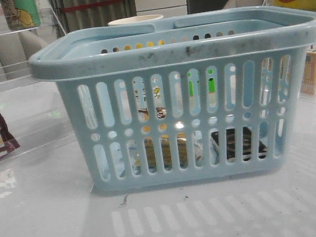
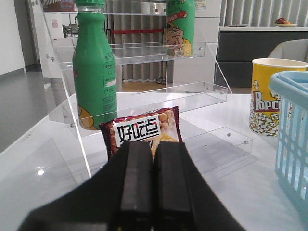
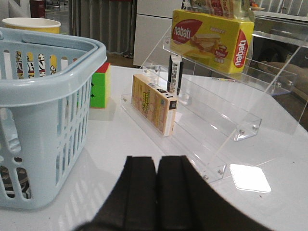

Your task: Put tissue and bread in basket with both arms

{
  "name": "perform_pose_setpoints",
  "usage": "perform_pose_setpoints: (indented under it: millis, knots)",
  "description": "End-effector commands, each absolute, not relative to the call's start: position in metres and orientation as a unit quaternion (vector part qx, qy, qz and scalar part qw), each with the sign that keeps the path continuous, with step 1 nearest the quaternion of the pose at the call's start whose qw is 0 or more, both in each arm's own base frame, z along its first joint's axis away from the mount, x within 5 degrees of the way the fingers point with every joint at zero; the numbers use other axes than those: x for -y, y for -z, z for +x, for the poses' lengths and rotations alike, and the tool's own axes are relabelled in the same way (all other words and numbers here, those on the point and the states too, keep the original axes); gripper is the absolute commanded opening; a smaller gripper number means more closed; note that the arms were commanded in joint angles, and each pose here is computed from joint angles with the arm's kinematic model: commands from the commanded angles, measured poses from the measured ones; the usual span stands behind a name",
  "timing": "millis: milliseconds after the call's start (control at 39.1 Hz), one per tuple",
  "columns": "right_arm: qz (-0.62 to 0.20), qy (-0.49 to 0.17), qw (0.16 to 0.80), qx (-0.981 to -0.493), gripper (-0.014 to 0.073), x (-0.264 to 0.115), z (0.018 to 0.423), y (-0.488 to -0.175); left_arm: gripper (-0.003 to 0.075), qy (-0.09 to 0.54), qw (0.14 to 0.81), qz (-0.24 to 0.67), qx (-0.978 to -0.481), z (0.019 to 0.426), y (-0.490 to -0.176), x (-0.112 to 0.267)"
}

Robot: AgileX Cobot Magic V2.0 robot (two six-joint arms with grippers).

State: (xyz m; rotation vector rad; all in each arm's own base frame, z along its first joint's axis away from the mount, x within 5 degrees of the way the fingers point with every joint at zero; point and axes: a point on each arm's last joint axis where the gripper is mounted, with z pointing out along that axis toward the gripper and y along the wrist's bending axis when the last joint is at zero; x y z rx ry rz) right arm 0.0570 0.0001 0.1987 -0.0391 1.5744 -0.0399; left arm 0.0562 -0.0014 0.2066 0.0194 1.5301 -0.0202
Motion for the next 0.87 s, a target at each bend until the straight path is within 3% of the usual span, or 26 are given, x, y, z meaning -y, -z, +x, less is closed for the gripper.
perform_pose_setpoints:
  millis: [0,843]
  knots:
    - [-0.017,0.029,0.751,-0.659,0.0055,0.0008,0.0548,-0.2087,0.0091,0.016,0.757,0.007,-0.653,0.054,-0.2161,0.0017]
    - [-0.016,0.029,0.757,-0.652,0.0055,0.0009,0.0546,-0.2103,0.0091,0.016,0.757,0.007,-0.653,0.054,-0.2161,0.0017]
